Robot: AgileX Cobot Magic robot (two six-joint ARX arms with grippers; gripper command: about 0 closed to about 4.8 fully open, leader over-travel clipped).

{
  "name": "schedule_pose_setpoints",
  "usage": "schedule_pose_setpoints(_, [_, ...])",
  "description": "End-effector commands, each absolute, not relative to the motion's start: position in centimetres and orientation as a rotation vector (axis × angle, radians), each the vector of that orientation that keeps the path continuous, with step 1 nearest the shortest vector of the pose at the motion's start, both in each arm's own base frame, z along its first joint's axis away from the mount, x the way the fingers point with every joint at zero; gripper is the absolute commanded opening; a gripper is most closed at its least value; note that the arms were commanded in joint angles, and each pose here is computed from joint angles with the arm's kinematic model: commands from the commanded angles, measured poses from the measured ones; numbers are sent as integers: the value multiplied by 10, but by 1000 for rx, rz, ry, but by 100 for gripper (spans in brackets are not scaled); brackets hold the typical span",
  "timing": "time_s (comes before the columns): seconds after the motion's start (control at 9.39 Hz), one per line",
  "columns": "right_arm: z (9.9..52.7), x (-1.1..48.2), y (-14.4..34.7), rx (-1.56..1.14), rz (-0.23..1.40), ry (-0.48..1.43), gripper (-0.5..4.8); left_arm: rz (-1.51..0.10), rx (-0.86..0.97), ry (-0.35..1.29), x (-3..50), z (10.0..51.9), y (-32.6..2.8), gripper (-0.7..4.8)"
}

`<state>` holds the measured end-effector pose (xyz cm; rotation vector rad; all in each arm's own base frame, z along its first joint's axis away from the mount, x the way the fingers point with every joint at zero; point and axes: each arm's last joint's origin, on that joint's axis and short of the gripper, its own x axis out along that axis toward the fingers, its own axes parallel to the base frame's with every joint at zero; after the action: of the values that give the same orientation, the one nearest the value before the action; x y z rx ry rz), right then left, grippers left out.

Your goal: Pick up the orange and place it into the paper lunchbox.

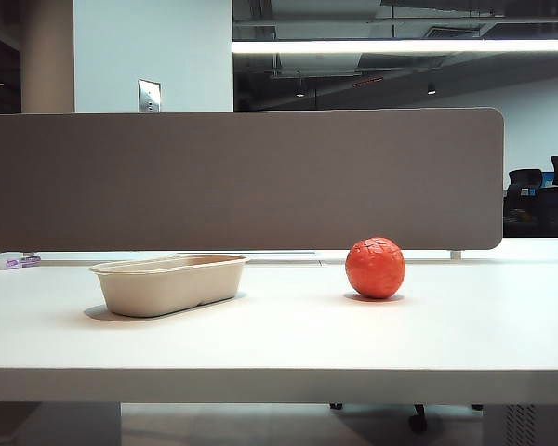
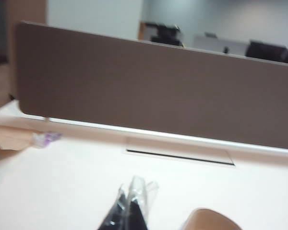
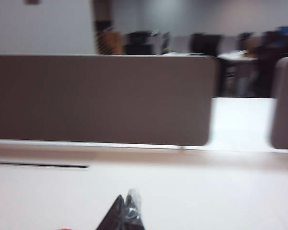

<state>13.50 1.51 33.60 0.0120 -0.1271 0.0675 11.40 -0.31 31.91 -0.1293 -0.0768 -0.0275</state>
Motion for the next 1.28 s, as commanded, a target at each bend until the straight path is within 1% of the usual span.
schedule_pose_setpoints(0.11, [360,194,45,6,316,-35,-6,-155,-68,0,161,356,-20,-5])
schedule_pose_setpoints(0.21, [360,201,51,6,341,-19,-5,-182,-57,5,165,360,-25,-5])
schedule_pose_setpoints(0.32, [338,236,91,-10,466,124,-6,-374,-6,204,171,380,-59,-5])
schedule_pose_setpoints(0.43, [335,238,93,-13,472,139,-6,-391,-1,238,170,381,-61,-5])
schedule_pose_setpoints(0.53, [325,244,99,-20,487,184,-6,-454,19,366,161,385,-67,-5])
schedule_pose_setpoints(0.75, [314,254,103,-26,490,227,-5,-468,27,407,154,390,-67,-5])
schedule_pose_setpoints(0.85, [309,258,105,-35,485,241,40,-468,26,402,154,390,-68,-5])
schedule_pose_setpoints(0.96, [300,269,109,-57,479,243,479,-477,24,403,154,390,-68,-5])
schedule_pose_setpoints(1.28, [279,298,111,-47,483,202,479,-519,16,401,154,391,-69,-5])
